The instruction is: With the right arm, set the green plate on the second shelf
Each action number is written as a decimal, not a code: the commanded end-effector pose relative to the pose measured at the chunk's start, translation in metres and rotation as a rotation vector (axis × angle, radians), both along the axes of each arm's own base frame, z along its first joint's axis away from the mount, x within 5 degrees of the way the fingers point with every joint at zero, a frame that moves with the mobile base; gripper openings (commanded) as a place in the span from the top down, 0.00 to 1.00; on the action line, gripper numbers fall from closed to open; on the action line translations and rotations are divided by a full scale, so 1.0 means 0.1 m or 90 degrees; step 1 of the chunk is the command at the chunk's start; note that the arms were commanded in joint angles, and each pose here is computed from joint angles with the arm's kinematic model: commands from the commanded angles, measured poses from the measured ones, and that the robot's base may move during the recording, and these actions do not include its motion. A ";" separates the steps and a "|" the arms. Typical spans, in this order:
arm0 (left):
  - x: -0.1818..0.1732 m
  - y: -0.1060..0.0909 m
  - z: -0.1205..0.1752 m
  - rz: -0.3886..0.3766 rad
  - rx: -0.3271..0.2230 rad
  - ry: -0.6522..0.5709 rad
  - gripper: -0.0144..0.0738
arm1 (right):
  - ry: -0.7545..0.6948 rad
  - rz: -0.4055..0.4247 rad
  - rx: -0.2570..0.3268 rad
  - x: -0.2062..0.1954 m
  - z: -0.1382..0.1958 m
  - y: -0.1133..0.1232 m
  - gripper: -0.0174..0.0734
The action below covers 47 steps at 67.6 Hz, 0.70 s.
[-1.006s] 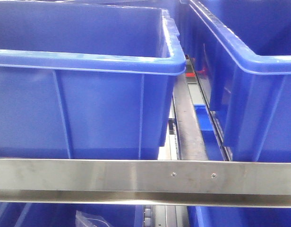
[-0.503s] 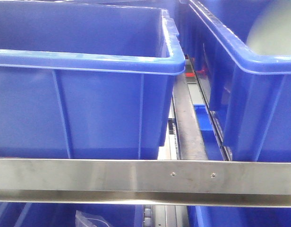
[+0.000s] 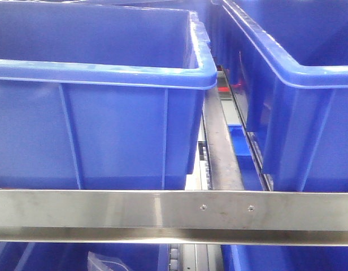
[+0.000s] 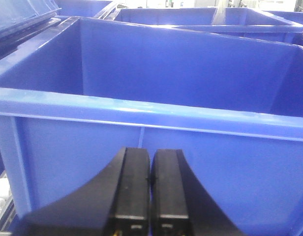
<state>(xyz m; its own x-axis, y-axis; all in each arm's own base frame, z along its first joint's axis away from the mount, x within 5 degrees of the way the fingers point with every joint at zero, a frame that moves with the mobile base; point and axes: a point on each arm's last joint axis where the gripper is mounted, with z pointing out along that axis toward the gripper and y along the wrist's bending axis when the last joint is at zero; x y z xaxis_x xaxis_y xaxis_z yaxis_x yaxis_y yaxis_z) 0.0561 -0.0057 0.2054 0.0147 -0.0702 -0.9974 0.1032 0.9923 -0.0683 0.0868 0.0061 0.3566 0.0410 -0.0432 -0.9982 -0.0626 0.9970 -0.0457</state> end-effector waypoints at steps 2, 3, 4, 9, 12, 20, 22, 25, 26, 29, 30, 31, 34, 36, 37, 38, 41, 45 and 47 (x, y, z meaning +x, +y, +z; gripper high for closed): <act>0.00 0.00 -0.05 -0.002 -0.007 -0.037 0.69 | -0.059 -0.006 -0.013 -0.24 -0.01 0.01 0.74; 0.00 0.00 -0.05 -0.002 -0.007 -0.037 0.69 | -0.056 -0.004 -0.020 -0.26 -0.05 0.01 0.74; 0.00 0.00 -0.05 -0.002 -0.007 -0.037 0.69 | -0.064 -0.004 -0.025 -0.30 -0.07 0.01 0.74; 0.00 0.00 -0.05 -0.002 -0.007 -0.037 0.69 | -0.073 -0.004 -0.038 -0.40 -0.23 0.02 0.74; 0.00 0.00 -0.05 -0.002 -0.007 -0.037 0.69 | -0.083 -0.004 -0.037 -0.46 -0.32 0.03 0.74; 0.00 0.00 -0.05 -0.002 -0.007 -0.037 0.69 | -0.084 0.004 -0.014 -0.52 -0.53 0.04 0.74; 0.00 0.00 -0.05 -0.002 -0.007 -0.037 0.69 | -0.078 0.008 -0.004 -0.51 -0.59 0.04 0.74; 0.00 0.00 -0.05 -0.002 -0.007 -0.037 0.69 | -0.066 0.013 0.015 -0.49 -0.68 0.04 0.74; 0.00 0.00 -0.05 -0.002 -0.007 -0.037 0.69 | -0.059 0.015 0.021 -0.48 -0.71 0.05 0.74; 0.00 0.00 -0.05 -0.002 -0.007 -0.037 0.69 | -0.028 0.017 0.038 -0.42 -0.86 0.05 0.74; 0.00 0.00 -0.05 -0.002 -0.007 -0.037 0.69 | -0.020 0.018 0.045 -0.41 -0.91 0.05 0.74; 0.00 0.00 -0.05 -0.002 -0.007 -0.037 0.69 | -0.007 0.017 0.050 -0.39 -0.98 0.04 0.74; 0.00 0.00 -0.05 -0.002 -0.007 -0.037 0.69 | 0.017 0.008 0.076 -0.33 -1.18 0.03 0.74; 0.00 0.00 -0.05 -0.002 -0.007 -0.037 0.69 | 0.023 -0.002 0.089 -0.31 -1.26 0.01 0.74; 0.00 0.00 -0.05 -0.002 -0.007 -0.037 0.69 | 0.031 -0.007 0.097 -0.30 -1.33 0.01 0.74; 0.00 0.00 -0.05 -0.002 -0.007 -0.037 0.69 | 0.033 -0.011 0.107 -0.29 -1.36 0.00 0.74; 0.00 0.00 -0.05 -0.002 -0.007 -0.037 0.69 | 0.038 -0.026 0.124 -0.28 -1.46 -0.02 0.74; 0.00 0.00 -0.05 -0.002 -0.007 -0.037 0.69 | 0.043 -0.039 0.137 -0.27 -1.55 -0.04 0.74; 0.00 0.00 -0.05 -0.002 -0.007 -0.037 0.69 | 0.047 -0.035 0.119 -0.27 -1.55 -0.03 0.74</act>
<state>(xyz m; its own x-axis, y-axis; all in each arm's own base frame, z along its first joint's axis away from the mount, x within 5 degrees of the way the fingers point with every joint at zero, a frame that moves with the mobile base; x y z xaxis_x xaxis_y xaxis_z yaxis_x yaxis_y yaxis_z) 0.0561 -0.0057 0.2054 0.0147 -0.0702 -0.9974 0.1032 0.9923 -0.0683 0.0583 0.0093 0.1930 -0.1116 0.1243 -0.9860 -0.0682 0.9889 0.1323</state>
